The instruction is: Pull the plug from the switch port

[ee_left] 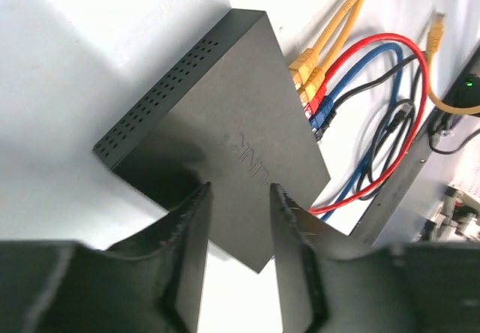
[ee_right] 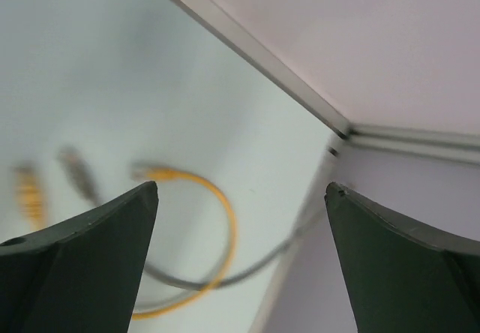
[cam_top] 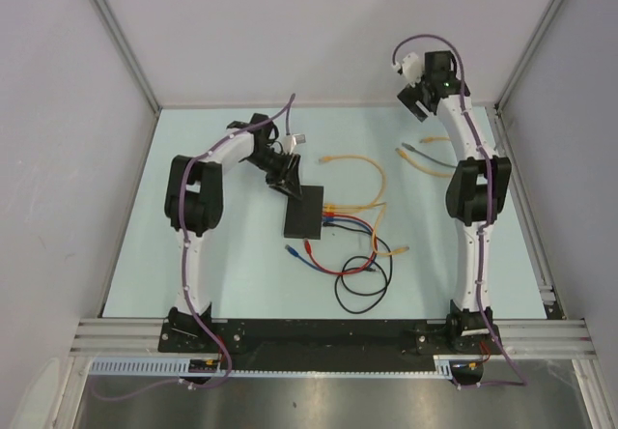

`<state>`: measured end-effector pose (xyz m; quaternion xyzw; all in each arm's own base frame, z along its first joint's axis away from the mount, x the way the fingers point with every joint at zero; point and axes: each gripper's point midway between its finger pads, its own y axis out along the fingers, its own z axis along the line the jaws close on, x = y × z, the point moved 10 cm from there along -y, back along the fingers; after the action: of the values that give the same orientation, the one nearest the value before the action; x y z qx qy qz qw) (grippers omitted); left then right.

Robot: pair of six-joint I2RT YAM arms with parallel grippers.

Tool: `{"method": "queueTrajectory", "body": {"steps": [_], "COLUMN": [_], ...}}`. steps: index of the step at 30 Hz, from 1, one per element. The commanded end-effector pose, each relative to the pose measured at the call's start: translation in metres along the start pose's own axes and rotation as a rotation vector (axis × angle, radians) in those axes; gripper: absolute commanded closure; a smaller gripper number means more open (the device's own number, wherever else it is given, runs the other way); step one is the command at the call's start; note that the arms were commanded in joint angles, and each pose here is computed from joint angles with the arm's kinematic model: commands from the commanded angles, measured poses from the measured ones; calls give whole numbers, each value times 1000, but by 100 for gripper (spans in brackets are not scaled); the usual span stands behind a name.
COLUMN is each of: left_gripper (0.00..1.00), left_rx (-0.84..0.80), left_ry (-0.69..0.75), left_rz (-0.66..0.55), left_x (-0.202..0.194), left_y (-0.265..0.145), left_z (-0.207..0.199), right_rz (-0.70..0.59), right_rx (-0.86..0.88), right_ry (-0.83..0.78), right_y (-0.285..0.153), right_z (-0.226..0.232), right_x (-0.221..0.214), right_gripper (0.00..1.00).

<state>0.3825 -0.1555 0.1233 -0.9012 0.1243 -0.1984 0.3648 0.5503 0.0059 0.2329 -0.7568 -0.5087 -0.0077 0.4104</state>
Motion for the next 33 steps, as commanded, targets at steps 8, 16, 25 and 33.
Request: {"method": "queueTrajectory", "body": {"steps": [8,16,25,33], "left_gripper": [47,92,100,100], "left_rx": [46,-6,-30,-12], "left_ry": [129,58,-24,-81], "left_rz": [-167,-112,-8,52], "left_x": [33,19,-9,-23], "left_y": [-69,-47,-24,-5], "left_z": [-52,-36,-18,-4], "right_rz": [-422,-251,-77,-56], "right_rx": [979,1360,1470,1504], "right_ry": [502,506,461,419], "right_y": [-107,-90,-74,-61], "right_z": [86,184,240,266], "right_x": [75,64,36,37], "right_gripper": [11,15,34,38]}}
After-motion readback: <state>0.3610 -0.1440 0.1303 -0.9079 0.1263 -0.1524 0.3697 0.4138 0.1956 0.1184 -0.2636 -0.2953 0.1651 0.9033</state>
